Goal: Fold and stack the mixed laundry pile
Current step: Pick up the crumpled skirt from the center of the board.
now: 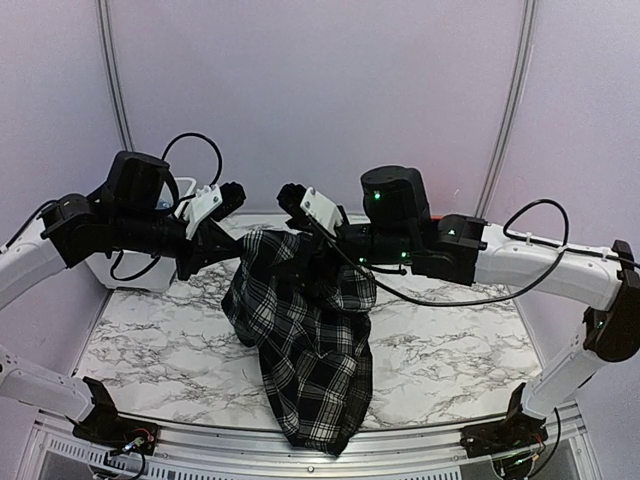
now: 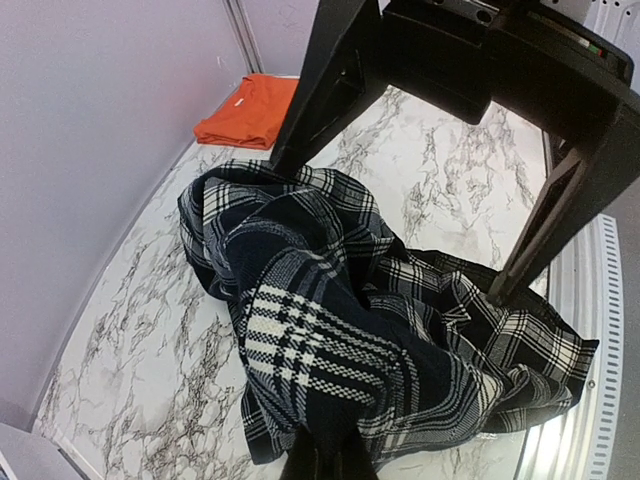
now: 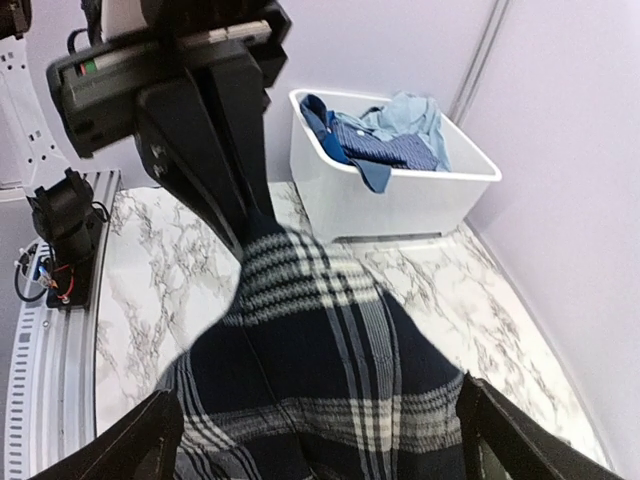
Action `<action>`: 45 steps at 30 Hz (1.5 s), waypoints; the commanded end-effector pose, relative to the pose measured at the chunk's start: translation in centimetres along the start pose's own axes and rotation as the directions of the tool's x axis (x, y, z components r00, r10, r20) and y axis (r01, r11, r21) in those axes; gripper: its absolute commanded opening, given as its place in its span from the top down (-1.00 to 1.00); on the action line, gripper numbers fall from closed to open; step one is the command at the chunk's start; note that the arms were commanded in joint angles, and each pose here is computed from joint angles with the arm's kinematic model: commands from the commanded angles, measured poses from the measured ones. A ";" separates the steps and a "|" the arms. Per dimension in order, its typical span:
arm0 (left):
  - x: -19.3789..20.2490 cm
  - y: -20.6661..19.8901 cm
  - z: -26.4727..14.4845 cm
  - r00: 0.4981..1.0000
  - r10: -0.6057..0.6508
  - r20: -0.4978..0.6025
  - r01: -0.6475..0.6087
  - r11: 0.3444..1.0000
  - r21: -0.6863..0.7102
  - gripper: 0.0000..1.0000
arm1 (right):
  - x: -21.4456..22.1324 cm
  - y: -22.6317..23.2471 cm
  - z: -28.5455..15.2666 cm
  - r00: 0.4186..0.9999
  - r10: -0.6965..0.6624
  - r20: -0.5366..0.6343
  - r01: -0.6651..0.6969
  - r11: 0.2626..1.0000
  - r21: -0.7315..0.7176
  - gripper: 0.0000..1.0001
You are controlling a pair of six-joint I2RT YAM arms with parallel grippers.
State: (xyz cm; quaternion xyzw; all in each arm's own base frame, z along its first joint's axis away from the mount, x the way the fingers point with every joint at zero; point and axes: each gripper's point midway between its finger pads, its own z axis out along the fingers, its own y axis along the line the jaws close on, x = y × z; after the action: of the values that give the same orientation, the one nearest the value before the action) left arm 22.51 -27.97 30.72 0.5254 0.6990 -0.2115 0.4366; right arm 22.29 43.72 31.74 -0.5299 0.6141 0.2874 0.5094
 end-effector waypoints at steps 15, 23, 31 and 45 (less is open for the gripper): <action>-4.6 -1.4 -2.3 0.989 0.097 0.112 -0.094 0.995 -0.028 1.00 | -1.0 2.9 2.4 0.998 0.062 0.010 -0.061 0.990 -0.126 0.35; 0.8 2.2 -1.2 0.973 -0.179 0.145 0.211 0.946 -0.245 -0.98 | 1.2 1.7 -3.7 0.992 0.121 0.021 -0.122 0.992 0.030 1.00; 10.2 4.5 0.4 0.790 -0.548 0.274 0.613 0.708 -0.352 -0.98 | 11.8 -0.2 -11.0 0.893 0.451 0.011 -0.437 0.859 0.268 1.00; 18.7 0.2 9.1 0.709 -0.703 -0.049 0.688 0.706 -0.167 -0.93 | 24.3 0.5 -15.7 0.582 0.810 0.072 -0.726 0.477 0.495 1.00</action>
State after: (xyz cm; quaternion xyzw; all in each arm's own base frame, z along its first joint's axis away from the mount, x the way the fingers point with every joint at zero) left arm 24.94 -23.39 9.47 0.2034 0.9035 -0.2377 0.2929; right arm 17.64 23.52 13.59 -0.1709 0.8650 0.2897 0.3723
